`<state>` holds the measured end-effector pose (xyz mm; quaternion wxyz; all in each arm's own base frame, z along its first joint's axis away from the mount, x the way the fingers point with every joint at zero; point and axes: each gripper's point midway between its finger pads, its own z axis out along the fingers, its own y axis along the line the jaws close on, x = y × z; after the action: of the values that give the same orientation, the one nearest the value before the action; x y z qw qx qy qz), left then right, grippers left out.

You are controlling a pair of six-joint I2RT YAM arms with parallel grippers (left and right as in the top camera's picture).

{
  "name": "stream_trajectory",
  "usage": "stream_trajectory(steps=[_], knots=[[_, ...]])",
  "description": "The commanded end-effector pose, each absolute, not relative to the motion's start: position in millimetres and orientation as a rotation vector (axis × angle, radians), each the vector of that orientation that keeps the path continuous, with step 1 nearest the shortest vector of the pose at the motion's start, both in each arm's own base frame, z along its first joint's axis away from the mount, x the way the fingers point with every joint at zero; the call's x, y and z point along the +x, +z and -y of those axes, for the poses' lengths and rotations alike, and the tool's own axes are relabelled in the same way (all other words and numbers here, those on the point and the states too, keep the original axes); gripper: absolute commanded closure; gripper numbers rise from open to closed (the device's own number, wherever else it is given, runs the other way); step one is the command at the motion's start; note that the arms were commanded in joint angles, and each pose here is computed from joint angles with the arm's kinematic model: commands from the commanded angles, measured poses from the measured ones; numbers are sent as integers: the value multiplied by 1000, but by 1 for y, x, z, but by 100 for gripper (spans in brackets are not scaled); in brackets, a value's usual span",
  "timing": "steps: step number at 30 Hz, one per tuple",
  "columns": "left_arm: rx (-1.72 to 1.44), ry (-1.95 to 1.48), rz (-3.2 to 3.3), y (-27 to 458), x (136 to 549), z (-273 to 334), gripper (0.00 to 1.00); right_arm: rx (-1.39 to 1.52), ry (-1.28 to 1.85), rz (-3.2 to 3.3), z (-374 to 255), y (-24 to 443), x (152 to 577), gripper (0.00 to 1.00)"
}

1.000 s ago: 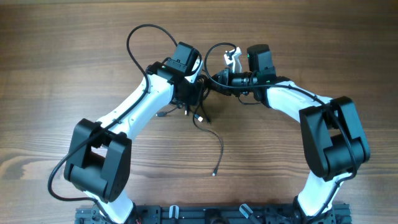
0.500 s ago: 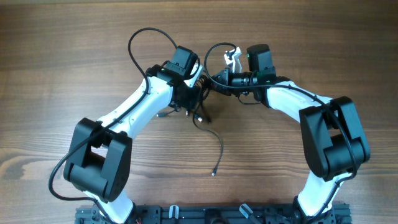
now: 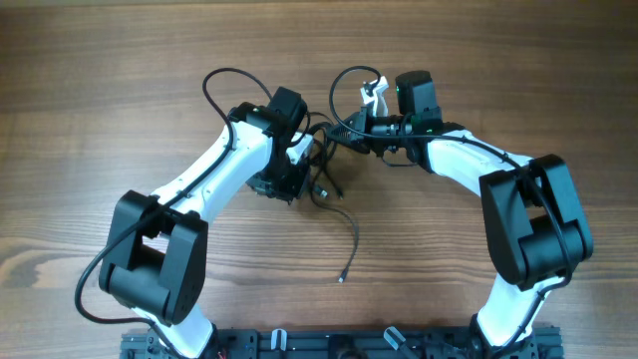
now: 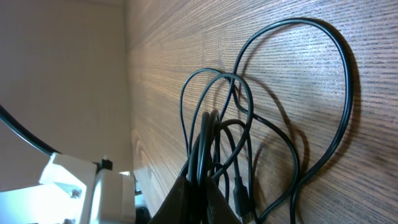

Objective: Untangle cables

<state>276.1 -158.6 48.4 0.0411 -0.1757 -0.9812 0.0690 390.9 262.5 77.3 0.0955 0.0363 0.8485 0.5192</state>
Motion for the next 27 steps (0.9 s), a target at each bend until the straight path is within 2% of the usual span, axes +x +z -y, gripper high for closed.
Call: stream_trajectory(steps=[1,2,3,5,6,7,12,16,24,27], knots=[[-529,290,2970,56,265,163,90,173,1541,-2500,-262,81,398,96],[-528,316,2964,56,264,166,86,171,1543,-2492,-263,82,399,96],[-526,357,2956,57,263,170,75,184,1550,-2487,-263,84,400,96],[-523,371,2949,58,261,172,63,185,1552,-2484,-263,84,401,96],[-519,365,2939,58,259,170,52,184,1552,-2484,-263,84,401,96],[-517,361,2933,58,257,170,50,185,1551,-2484,-263,84,401,96],[-501,356,2977,57,267,171,50,158,1618,-2402,-269,102,409,96],[-385,320,3095,68,286,166,51,-10,1749,-2293,-279,130,403,96],[-148,827,3488,193,336,155,46,-131,1914,-2266,-286,149,384,96],[-73,853,3528,204,342,146,45,-223,1962,-2233,-287,157,376,96]])
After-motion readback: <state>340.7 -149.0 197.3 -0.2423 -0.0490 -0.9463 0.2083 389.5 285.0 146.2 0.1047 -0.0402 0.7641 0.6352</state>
